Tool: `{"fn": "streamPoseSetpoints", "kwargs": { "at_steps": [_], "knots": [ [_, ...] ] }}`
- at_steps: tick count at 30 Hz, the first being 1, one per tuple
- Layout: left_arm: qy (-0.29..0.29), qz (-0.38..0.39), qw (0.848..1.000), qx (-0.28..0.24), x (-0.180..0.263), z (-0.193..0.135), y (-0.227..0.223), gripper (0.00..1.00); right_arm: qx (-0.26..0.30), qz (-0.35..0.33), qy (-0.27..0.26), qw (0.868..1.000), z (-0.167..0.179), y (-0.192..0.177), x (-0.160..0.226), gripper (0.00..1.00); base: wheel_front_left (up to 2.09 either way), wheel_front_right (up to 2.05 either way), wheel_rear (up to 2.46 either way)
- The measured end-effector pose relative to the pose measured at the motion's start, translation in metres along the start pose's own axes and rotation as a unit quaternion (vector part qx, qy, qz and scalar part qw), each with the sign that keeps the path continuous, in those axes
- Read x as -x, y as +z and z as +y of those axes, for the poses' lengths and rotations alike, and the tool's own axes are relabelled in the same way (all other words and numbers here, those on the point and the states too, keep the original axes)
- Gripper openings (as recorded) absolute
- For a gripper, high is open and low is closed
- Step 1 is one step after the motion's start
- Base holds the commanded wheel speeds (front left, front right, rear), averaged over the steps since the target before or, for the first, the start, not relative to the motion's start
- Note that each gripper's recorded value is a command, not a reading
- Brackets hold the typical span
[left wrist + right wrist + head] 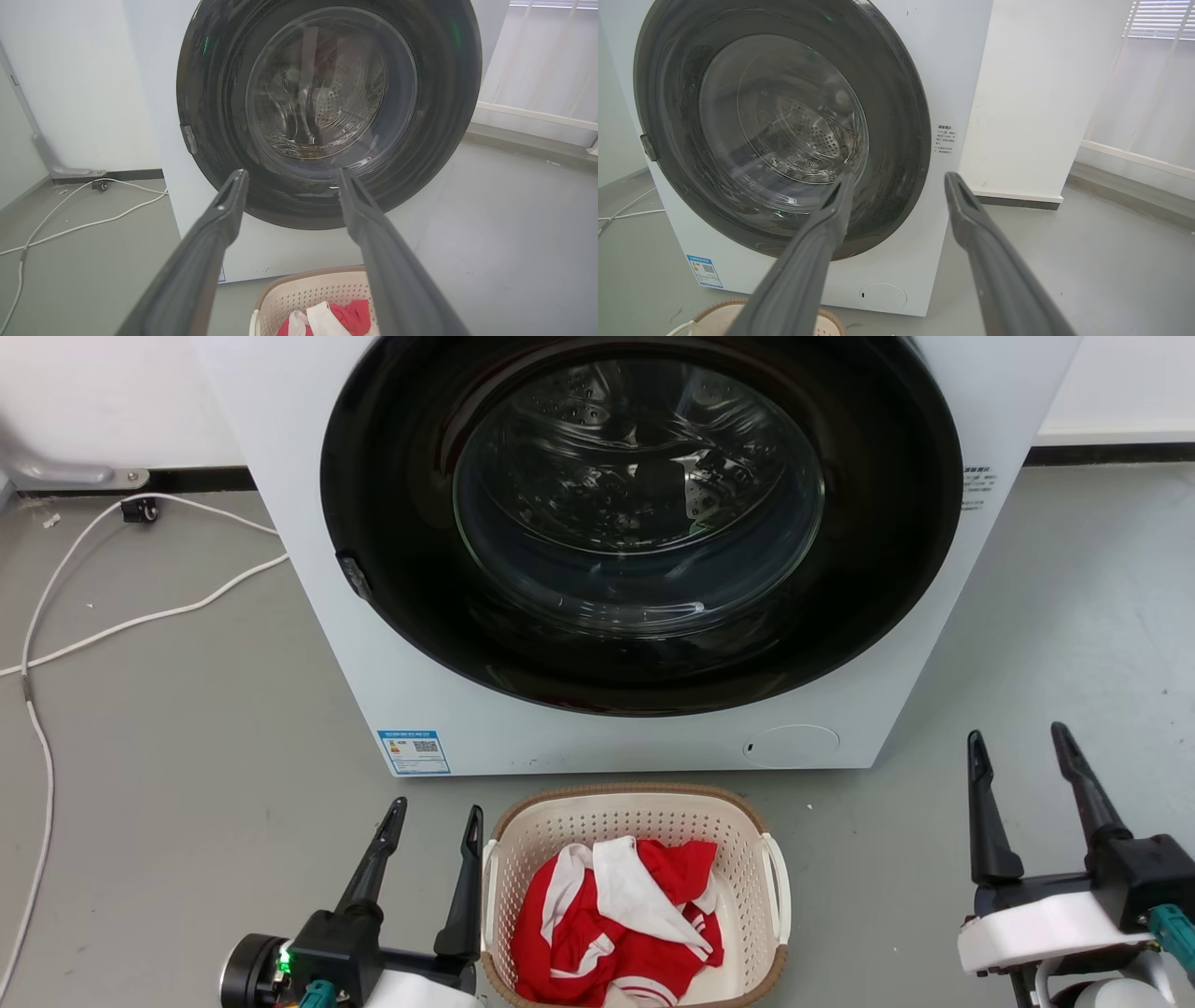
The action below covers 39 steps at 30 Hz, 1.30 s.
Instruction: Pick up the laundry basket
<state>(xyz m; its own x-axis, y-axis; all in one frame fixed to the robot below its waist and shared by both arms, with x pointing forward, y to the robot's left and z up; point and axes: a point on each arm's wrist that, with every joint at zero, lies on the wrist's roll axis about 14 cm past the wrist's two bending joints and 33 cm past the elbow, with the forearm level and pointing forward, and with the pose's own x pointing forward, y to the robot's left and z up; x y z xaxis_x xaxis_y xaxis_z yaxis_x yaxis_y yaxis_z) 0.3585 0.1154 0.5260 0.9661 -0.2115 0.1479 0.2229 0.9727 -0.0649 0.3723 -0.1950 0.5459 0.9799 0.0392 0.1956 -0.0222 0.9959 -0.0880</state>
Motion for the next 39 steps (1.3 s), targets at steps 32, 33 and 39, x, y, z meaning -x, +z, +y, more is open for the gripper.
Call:
{"fn": "streamPoseSetpoints", "kwargs": {
  "at_steps": [32, 33, 39],
  "knots": [
    [0.01, 0.314, 0.95, -0.002, -0.075, 0.07, -0.257, 1.0, -0.019, 0.306, 0.067, 0.95, 0.047, -0.26, -0.078, 1.0, 0.0, 0.0, 0.0],
    [0.008, 0.324, 0.946, 0.0, -0.075, 0.072, -0.266, 1.0, -0.024, 0.321, 0.068, 0.944, 0.049, -0.27, -0.077, 1.0, 0.0, 0.0, 0.0],
    [-0.004, 0.387, 0.922, -0.006, -0.07, 0.08, -0.315, 1.0, -0.049, 0.417, 0.077, 0.904, 0.063, -0.327, -0.056, 1.0, 0.0, 0.0, 0.0]
  ]
}}
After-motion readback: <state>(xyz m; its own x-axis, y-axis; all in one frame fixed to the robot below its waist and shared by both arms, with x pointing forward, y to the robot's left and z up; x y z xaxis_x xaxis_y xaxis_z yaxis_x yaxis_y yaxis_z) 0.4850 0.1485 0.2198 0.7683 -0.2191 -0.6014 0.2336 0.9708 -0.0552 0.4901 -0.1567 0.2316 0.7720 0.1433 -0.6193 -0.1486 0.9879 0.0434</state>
